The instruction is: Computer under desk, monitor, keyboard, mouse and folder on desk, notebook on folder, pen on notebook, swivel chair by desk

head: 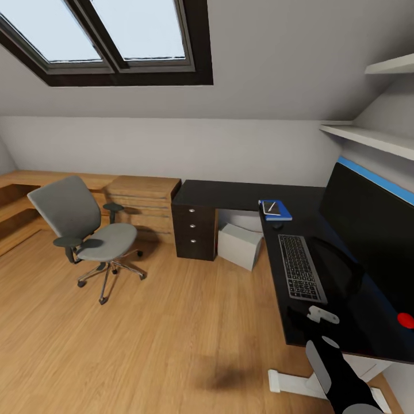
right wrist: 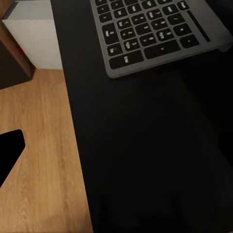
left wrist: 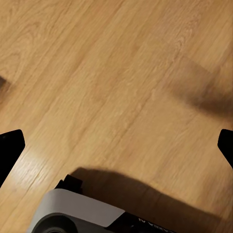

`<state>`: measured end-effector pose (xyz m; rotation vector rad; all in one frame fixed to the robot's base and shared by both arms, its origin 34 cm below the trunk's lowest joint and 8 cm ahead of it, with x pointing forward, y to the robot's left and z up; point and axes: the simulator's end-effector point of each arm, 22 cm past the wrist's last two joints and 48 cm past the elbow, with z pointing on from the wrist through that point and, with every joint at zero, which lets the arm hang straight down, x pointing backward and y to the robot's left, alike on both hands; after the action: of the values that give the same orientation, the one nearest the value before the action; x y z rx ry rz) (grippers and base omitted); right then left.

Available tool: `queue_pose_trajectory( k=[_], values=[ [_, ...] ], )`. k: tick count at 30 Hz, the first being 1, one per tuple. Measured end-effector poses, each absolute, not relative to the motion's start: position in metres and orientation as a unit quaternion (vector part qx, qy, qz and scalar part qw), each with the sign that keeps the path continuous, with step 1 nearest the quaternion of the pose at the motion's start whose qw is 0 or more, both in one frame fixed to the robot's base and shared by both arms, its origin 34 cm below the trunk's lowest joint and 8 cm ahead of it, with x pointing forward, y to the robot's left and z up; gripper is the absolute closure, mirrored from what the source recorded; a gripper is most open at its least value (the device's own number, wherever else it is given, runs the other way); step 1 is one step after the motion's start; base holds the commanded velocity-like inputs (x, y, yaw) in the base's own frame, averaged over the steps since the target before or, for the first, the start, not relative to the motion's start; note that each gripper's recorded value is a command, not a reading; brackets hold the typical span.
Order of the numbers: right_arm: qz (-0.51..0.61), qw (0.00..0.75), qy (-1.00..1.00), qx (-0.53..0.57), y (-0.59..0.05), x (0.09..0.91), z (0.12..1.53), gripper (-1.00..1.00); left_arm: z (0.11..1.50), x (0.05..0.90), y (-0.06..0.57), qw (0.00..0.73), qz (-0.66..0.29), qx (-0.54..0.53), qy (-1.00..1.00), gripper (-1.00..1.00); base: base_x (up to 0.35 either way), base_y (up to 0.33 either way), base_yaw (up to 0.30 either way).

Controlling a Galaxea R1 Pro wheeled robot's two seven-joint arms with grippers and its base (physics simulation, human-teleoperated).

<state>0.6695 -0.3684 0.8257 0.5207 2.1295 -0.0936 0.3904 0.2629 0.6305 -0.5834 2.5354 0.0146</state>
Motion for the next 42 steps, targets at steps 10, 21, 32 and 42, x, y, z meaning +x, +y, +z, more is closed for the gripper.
queue_pose_trajectory(
  k=[10,21,32,42],
  values=[
    [-0.039,0.456,0.863,0.211,-0.369,0.673,0.817,-1.00,0.622,0.394,0.263,0.267,0.005,-0.216,0.939,-1.00,0.000,0.000,0.000],
    [-0.039,0.456,0.863,0.211,-0.369,0.676,0.806,-1.00,0.611,0.397,0.263,0.267,0.005,-0.216,0.939,-1.00,0.000,0.000,0.000],
    [-0.039,0.456,0.863,0.213,-0.370,0.678,0.795,-1.00,0.600,0.400,0.263,0.267,0.005,-0.216,0.939,-1.00,0.000,0.000,0.000],
    [-0.041,0.456,0.863,0.215,-0.372,0.678,0.795,-1.00,0.600,0.400,0.263,0.267,0.005,-0.216,0.939,-1.00,0.000,0.000,0.000]
  ],
)
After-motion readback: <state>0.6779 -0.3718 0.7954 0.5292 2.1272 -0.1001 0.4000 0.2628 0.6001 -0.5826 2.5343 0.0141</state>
